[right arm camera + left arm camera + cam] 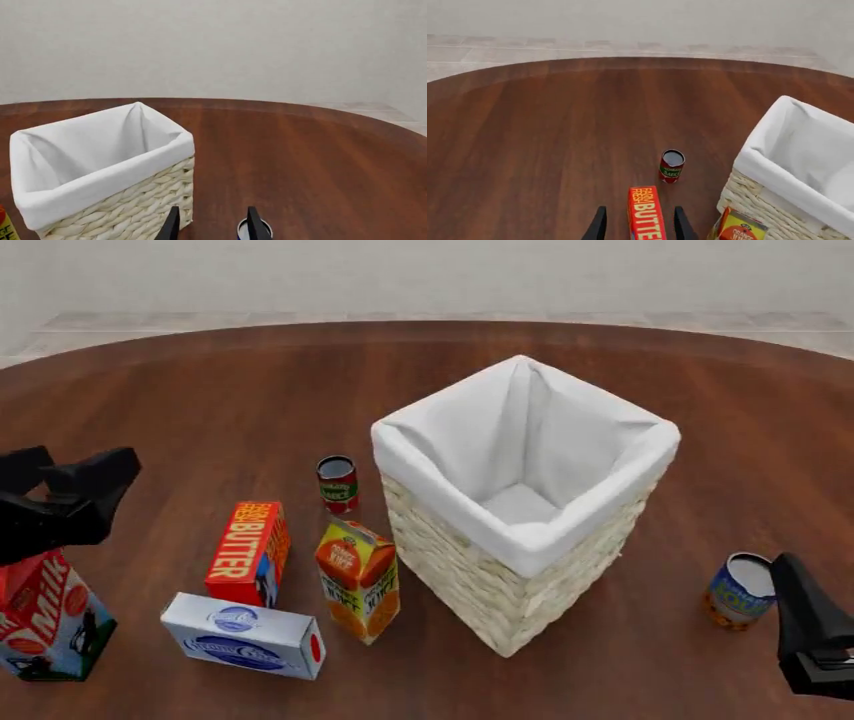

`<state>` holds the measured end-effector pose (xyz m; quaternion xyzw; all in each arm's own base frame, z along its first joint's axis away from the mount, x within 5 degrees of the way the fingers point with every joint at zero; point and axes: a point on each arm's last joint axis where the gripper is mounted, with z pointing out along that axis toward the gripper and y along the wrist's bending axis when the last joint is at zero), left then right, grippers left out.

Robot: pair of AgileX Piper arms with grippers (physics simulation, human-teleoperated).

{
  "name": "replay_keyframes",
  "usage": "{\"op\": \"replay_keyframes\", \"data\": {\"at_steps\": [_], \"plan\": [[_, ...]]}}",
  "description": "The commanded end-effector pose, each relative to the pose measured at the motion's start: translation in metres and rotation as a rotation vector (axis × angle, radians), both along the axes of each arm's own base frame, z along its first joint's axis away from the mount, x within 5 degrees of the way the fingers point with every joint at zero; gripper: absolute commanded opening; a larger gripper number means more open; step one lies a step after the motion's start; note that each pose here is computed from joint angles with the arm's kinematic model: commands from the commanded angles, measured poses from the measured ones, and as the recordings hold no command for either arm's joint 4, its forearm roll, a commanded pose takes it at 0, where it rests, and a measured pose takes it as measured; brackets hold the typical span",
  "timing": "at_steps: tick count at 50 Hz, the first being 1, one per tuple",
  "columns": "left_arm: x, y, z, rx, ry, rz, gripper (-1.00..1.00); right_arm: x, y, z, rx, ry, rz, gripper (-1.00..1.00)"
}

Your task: Pick up the tomato sauce, and put it in the basket.

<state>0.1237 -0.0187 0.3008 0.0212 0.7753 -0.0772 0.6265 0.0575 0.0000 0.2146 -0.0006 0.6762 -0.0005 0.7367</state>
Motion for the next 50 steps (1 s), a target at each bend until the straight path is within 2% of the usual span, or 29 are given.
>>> {"op": "replay_keyframes", "data": {"at_steps": [1, 10, 14, 20, 36, 50], "plan": [[0.018, -0.007, 0.018, -0.02, 0.05, -0.024, 1.0, 0.0, 0.0, 0.0, 0.001, 0.0, 0.0, 1.0], [0.033, -0.015, 0.018, -0.039, 0.115, -0.047, 1.0, 0.0, 0.0, 0.0, 0.001, 0.0, 0.0, 1.0], [0.04, -0.02, 0.017, -0.075, 0.14, -0.051, 1.0, 0.0, 0.0, 0.0, 0.001, 0.0, 0.0, 1.0], [0.05, -0.023, 0.013, -0.071, 0.162, -0.055, 1.0, 0.0, 0.0, 0.0, 0.001, 0.0, 0.0, 1.0], [0.071, -0.031, 0.019, -0.067, 0.198, -0.066, 1.0, 0.0, 0.0, 0.0, 0.001, 0.0, 0.0, 1.0], [0.088, -0.045, 0.018, -0.042, 0.245, -0.11, 1.0, 0.0, 0.0, 0.0, 0.001, 0.0, 0.0, 1.0]]}}
